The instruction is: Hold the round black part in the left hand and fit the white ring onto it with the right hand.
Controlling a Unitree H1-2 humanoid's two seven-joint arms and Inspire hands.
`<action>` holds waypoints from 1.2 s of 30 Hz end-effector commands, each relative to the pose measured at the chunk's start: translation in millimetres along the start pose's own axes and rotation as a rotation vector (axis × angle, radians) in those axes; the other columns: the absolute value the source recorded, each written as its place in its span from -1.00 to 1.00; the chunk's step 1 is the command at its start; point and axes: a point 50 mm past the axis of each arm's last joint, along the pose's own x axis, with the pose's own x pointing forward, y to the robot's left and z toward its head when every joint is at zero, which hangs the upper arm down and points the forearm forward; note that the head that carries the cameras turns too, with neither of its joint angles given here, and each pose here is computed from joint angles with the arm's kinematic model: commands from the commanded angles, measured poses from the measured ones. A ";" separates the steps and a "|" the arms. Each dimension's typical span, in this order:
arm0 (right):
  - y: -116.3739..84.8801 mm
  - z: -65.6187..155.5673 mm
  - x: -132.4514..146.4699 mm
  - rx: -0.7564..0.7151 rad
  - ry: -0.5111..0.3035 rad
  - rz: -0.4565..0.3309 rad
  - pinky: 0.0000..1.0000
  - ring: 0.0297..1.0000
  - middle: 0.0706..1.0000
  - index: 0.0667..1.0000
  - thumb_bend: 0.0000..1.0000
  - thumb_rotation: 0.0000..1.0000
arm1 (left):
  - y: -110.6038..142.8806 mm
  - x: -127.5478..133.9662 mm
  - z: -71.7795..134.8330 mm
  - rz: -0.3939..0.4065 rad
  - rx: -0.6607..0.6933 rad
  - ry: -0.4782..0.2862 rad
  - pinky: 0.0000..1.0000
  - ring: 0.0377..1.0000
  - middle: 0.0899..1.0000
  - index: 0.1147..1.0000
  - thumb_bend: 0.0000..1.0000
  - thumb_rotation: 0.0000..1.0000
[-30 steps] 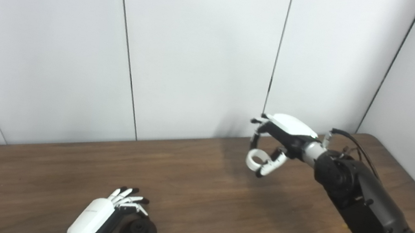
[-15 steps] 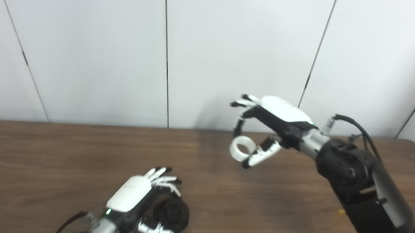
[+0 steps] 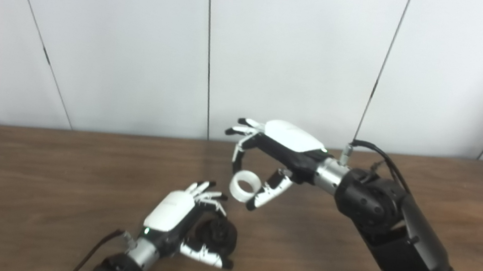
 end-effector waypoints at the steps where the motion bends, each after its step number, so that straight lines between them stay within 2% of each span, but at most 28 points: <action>1: -13.2 13.6 5.3 -0.031 -0.070 -0.061 0.95 1.00 0.81 -0.12 0.04 -0.74 | -45.2 -23.9 -6.9 -0.214 -0.004 0.107 1.00 0.97 0.68 -0.18 0.04 -0.91; 13: 10.8 22.9 5.8 0.018 -0.085 -0.010 0.97 1.00 0.82 -0.12 0.04 -0.74 | -41.7 -27.7 4.5 -0.214 -0.018 0.107 1.00 0.99 0.69 -0.18 0.04 -0.91; 22: 27.4 18.4 4.0 0.041 -0.079 0.030 0.95 1.00 0.82 -0.12 0.04 -0.74 | -38.6 -30.1 9.8 -0.218 -0.014 0.111 1.00 0.99 0.70 -0.18 0.04 -0.91; 27: 31.3 18.3 1.0 0.044 -0.054 0.051 0.92 1.00 0.82 -0.12 0.04 -0.75 | -36.9 -32.8 12.2 -0.222 -0.016 0.111 1.00 1.00 0.71 -0.18 0.04 -0.91; 36: 39.1 15.7 -2.7 0.057 -0.061 0.071 0.94 1.00 0.83 -0.12 0.04 -0.75 | -35.5 -37.2 18.4 -0.219 -0.021 0.107 1.00 0.99 0.70 -0.18 0.04 -0.91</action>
